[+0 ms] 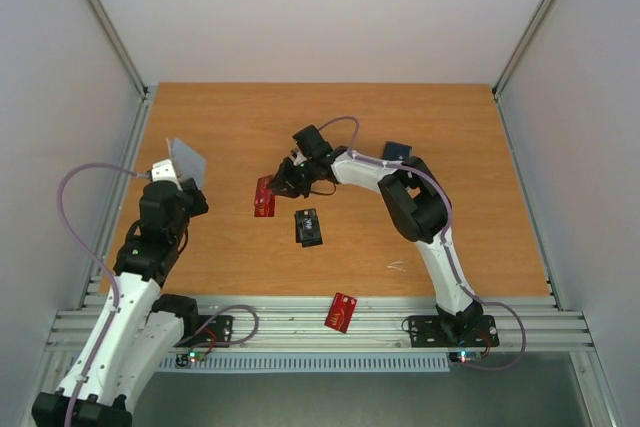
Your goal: Take the credit cards out of the card holder
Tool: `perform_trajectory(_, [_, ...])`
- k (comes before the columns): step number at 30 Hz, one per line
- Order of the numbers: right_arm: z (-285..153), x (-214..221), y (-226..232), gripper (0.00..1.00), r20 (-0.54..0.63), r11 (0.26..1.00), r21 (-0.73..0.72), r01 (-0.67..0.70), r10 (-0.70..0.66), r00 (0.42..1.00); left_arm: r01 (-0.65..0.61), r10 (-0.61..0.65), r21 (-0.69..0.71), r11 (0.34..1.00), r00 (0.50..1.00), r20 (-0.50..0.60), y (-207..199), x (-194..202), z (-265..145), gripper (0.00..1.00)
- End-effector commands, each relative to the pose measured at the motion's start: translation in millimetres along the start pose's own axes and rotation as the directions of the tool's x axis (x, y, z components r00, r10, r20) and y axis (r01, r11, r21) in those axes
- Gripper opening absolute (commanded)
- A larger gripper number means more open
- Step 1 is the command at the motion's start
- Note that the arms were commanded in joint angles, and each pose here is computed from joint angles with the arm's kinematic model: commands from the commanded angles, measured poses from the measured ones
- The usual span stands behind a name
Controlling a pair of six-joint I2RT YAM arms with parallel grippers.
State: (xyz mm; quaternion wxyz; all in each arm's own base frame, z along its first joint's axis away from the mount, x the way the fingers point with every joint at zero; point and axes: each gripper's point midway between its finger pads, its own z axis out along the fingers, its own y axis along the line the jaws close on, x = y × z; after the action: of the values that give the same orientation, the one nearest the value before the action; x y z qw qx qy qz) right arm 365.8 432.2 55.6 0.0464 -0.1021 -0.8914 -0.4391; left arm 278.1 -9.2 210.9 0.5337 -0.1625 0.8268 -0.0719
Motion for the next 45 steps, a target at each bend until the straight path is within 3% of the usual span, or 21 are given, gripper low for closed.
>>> perform_trajectory(1, [-3.2,14.0,7.8,0.36,-0.05,0.999,-0.022,-0.026,0.025,0.998,0.031,-0.031,0.013,0.999,1.0,0.007,-2.0,-1.6,2.3,0.0])
perform_trajectory(4, [-26.6,14.3,19.7,0.5,-0.008,1.0,-0.028,0.008,-0.008,1.0,0.044,-0.043,0.031,0.999,0.999,-0.019,-5.4,2.1,1.8,0.0])
perform_trajectory(10, [-105.9,11.7,55.3,0.56,0.155,0.974,0.035,0.223,-0.226,0.962,0.041,-0.037,0.05,0.998,0.996,-0.085,-10.0,12.4,3.1,0.0])
perform_trajectory(15, [-180.5,12.3,78.6,0.6,0.256,0.909,0.078,0.41,-0.416,0.873,0.024,-0.009,0.075,0.997,0.982,-0.186,-17.0,25.4,3.9,0.0])
perform_trajectory(21, [-278.9,-13.3,42.0,0.64,0.414,0.859,0.232,0.455,-0.511,0.753,0.046,0.022,0.226,0.973,0.956,-0.292,-42.8,36.0,12.0,0.0])
perform_trajectory(24, [-328.9,-23.5,18.7,0.65,0.512,0.862,0.264,0.434,-0.506,0.694,0.034,0.006,0.098,0.995,0.923,-0.384,-19.5,38.5,15.3,0.0])
perform_trajectory(28, [-372.0,-31.3,-12.3,0.65,0.577,0.875,0.291,0.386,-0.483,0.659,0.046,0.021,0.11,0.993,0.843,-0.537,-9.0,52.8,19.2,0.0])
perform_trajectory(31, [-392.4,-32.0,-23.8,0.66,0.589,0.872,0.319,0.371,-0.489,0.643,0.14,0.031,0.237,0.961,0.8,-0.599,-28.0,43.2,24.6,0.0])
perform_trajectory(33, [-403.2,-31.9,-26.7,0.67,0.599,0.869,0.326,0.371,-0.494,0.63,0.133,0.111,0.295,0.946,0.723,-0.682,-30.8,52.8,26.2,0.0])
perform_trajectory(37, [-425.3,-35.3,-36.2,0.68,0.642,0.87,0.346,0.352,-0.493,0.587,0.013,0.271,0.333,0.943,0.551,-0.789,2.9,83.7,32.7,0.0])
perform_trajectory(42, [-438.7,-37.3,-47.6,0.69,0.675,0.878,0.345,0.332,-0.478,0.562,0.076,0.271,0.33,0.941,0.419,-0.867,25.2,118.0,60.5,0.0])
perform_trajectory(44, [-441.3,-37.8,-49.7,0.69,0.677,0.879,0.347,0.329,-0.477,0.561,0.104,0.273,0.324,0.94,0.342,-0.899,30.7,133.3,65.3,0.0])
perform_trajectory(45, [-442.2,-37.5,-50.9,0.69,0.676,0.878,0.349,0.326,-0.477,0.562,0.09,0.273,0.314,0.945,0.312,-0.91,36.4,138.2,67.1,0.06])
